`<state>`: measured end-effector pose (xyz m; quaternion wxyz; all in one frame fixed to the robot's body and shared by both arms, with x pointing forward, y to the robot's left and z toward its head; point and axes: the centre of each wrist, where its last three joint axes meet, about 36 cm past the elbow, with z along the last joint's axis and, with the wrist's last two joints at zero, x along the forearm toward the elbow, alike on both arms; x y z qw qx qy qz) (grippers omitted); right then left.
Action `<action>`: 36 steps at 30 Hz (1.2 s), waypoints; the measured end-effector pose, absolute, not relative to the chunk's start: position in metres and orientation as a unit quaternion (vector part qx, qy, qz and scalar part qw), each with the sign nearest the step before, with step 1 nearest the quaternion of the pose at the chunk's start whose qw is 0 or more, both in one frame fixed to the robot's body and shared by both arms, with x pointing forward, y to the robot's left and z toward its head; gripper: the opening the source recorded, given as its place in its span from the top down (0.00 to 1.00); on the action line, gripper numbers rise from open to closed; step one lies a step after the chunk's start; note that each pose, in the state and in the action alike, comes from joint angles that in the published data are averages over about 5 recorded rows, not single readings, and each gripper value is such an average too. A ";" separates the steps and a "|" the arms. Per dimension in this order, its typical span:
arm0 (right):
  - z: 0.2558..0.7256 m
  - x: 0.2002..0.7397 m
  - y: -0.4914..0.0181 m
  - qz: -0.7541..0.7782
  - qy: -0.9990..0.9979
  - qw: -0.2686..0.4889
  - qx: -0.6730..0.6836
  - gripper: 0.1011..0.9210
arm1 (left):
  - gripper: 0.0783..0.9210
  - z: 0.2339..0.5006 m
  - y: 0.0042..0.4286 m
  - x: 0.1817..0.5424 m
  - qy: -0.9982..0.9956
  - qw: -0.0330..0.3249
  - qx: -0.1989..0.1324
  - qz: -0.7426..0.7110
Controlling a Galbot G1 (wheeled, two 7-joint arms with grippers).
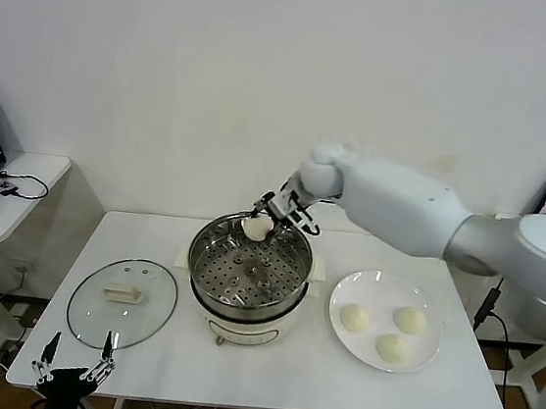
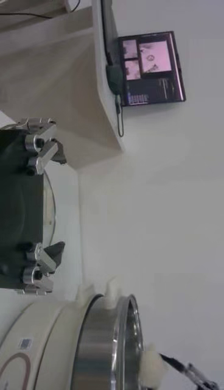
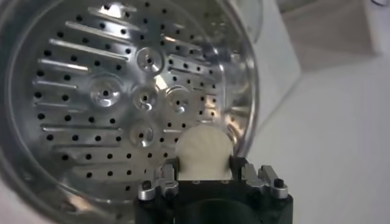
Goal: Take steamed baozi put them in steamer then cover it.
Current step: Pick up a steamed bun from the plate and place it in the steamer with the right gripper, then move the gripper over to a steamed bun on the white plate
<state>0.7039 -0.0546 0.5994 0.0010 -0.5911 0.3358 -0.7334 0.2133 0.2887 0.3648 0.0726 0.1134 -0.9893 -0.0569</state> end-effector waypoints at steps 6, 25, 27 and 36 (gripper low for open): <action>0.583 0.706 -0.039 -0.749 0.294 0.030 -0.593 0.47 | 0.12 0.363 0.290 0.216 -0.989 0.072 0.112 -0.057; 0.568 0.714 -0.034 -0.773 0.225 0.065 -0.590 0.38 | 0.12 0.364 0.289 0.215 -0.990 0.070 0.112 -0.055; 0.570 0.714 -0.036 -0.774 0.227 0.067 -0.588 0.33 | 0.12 0.364 0.288 0.215 -0.990 0.069 0.112 -0.054; 0.590 0.712 -0.048 -0.769 0.244 0.063 -0.587 0.12 | 0.12 0.367 0.284 0.214 -0.991 0.067 0.108 -0.053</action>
